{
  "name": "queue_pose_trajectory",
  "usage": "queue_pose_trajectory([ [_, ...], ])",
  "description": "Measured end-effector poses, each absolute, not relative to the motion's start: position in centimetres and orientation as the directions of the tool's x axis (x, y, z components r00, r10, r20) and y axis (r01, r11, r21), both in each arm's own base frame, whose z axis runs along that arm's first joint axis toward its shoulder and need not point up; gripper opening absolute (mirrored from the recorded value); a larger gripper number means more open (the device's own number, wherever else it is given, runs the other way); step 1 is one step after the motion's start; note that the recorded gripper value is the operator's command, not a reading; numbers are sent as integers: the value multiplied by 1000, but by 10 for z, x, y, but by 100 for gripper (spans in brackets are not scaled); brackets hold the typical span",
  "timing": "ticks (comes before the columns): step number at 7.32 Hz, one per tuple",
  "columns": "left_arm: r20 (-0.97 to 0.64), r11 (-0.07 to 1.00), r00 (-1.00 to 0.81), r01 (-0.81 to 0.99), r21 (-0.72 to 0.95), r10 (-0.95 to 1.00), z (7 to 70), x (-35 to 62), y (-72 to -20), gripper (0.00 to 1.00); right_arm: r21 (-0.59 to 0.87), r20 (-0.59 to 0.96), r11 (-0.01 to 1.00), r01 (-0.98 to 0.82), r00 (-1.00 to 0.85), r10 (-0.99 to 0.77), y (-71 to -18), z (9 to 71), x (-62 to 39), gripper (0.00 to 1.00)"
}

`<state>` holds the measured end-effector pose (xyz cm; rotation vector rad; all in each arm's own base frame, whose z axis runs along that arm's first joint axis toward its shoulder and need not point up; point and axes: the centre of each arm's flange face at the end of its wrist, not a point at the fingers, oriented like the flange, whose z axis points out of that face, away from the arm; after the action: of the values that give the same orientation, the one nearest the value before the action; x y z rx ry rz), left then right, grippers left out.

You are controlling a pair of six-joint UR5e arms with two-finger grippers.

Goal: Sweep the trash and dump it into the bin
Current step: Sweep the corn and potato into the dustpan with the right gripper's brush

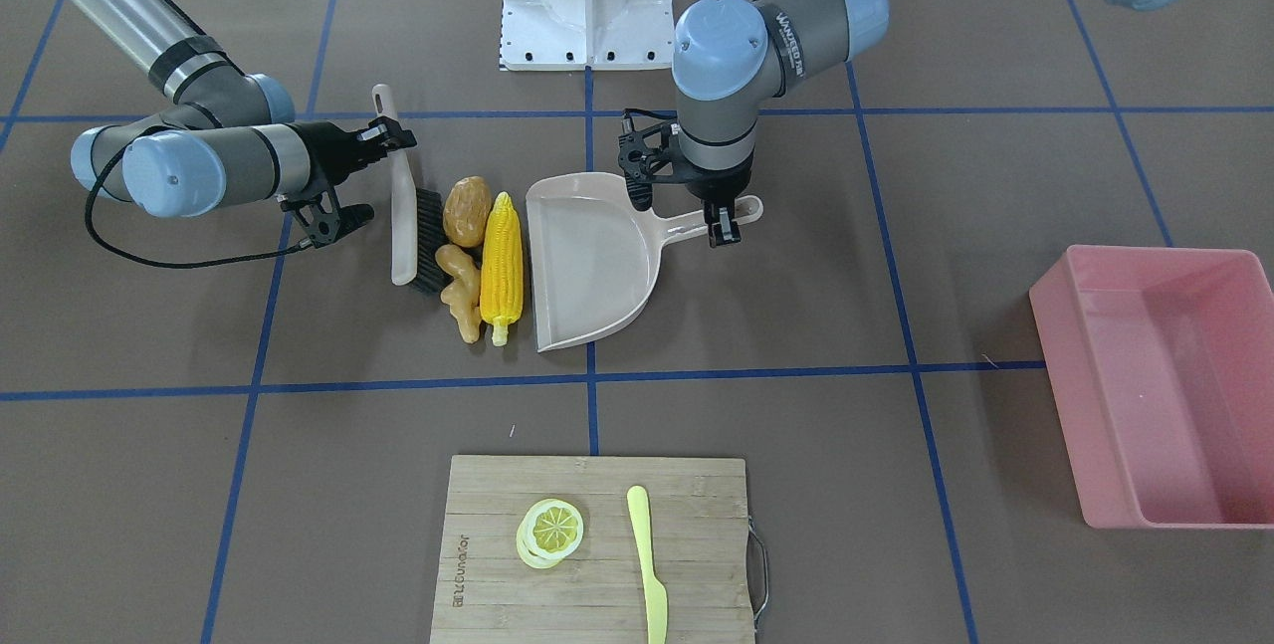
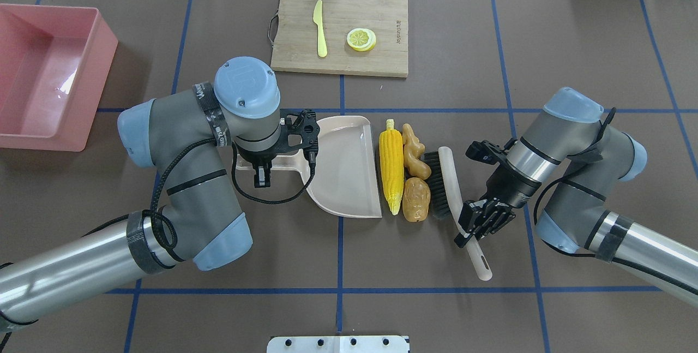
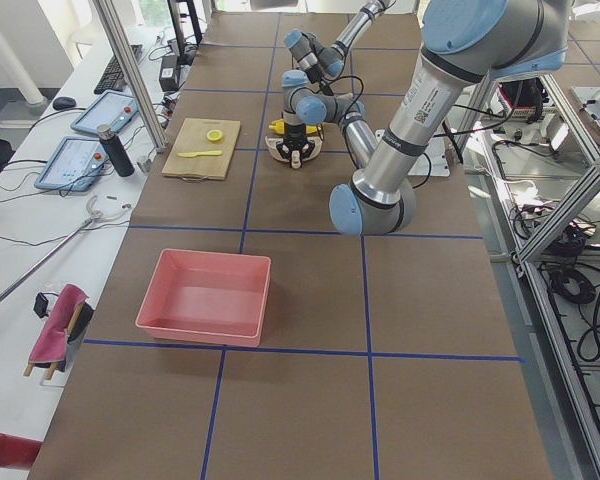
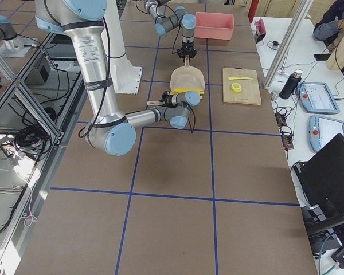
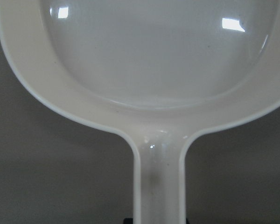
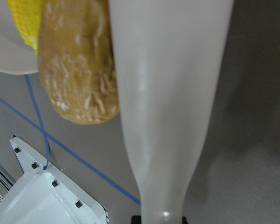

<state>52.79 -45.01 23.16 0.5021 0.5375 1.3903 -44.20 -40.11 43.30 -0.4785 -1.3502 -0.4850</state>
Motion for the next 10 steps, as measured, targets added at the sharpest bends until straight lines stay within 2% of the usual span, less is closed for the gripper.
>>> queue_pose_trajectory([
  [4,-64,124,108,-774,621,992,232,527,-450,0,-36,987,811,584,148,-62,-417,387,-473,0],
  [10,-66,125,107,-778,616,992,235,529,-450,0,-32,984,835,549,163,-70,-394,299,-545,0],
])
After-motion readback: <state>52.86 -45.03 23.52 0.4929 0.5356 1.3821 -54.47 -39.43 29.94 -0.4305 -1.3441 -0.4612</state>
